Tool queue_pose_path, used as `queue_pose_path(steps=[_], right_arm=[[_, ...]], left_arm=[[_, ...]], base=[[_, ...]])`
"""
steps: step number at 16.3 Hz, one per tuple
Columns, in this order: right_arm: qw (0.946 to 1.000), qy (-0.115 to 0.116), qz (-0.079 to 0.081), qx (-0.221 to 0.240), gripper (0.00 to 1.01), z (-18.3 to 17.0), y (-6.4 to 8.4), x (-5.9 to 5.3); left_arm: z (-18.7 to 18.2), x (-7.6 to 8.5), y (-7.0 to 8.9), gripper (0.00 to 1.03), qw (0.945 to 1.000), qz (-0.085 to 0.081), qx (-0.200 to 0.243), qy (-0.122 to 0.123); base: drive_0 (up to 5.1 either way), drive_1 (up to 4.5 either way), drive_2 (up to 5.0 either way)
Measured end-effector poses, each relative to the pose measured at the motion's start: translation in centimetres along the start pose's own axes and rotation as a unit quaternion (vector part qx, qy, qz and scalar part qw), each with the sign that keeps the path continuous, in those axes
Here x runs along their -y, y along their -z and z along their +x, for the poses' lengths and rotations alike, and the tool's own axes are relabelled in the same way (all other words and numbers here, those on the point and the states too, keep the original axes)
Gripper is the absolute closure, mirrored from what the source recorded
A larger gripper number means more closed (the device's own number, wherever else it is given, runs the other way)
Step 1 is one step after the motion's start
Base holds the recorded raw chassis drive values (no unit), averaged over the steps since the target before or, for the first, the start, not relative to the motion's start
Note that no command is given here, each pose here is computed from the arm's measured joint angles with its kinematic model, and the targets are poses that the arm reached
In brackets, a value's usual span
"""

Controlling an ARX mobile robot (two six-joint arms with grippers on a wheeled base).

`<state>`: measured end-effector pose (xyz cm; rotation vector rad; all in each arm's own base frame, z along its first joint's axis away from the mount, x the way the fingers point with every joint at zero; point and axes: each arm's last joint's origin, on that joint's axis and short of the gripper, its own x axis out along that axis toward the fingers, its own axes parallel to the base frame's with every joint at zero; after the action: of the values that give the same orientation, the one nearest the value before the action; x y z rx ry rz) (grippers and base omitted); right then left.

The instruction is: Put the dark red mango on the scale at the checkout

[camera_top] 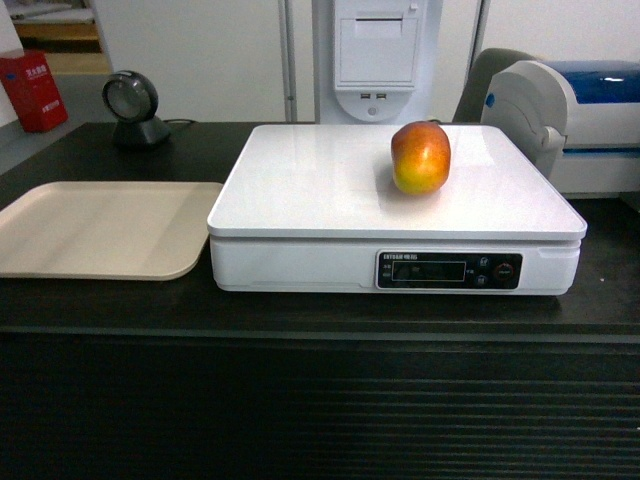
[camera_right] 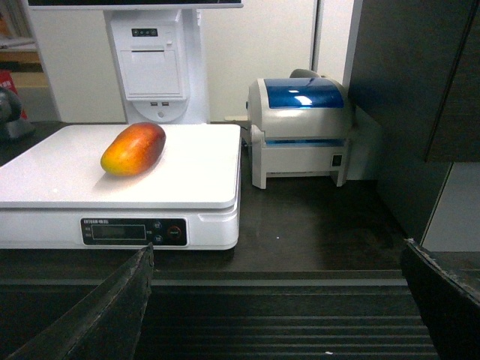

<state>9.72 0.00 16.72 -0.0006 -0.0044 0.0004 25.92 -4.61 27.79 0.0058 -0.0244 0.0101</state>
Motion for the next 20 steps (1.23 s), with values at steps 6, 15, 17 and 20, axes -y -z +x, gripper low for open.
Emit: queue_pose_path(steps=[6,15,17,20], right_arm=[[1.0000,0.000,0.000,0.000,0.03,0.0,0.0,0.0],[1.0000,0.000,0.000,0.000,0.03,0.0,0.0,0.0],[1.0000,0.000,0.000,0.000,0.03,0.0,0.0,0.0],[1.0000,0.000,0.000,0.000,0.03,0.0,0.0,0.0]], left_arm=[[-5.9,-2.7,5.8,1.01,0.9999,-0.001,-0.015,0.003],[-10.1,-4.8,8.5,1.01,0.9999,-0.002,-0.014,-0.005],[-10.5,-4.7,8.8,1.01,0.9999,-0.002,-0.014,0.003],[-11.7,-4.6,9.5,1.01,0.9999,-0.002,-0.015,0.007]], base=[[0.0,0.00,0.0],[0.0,0.00,0.0],[0.0,0.00,0.0],[0.0,0.00,0.0]])
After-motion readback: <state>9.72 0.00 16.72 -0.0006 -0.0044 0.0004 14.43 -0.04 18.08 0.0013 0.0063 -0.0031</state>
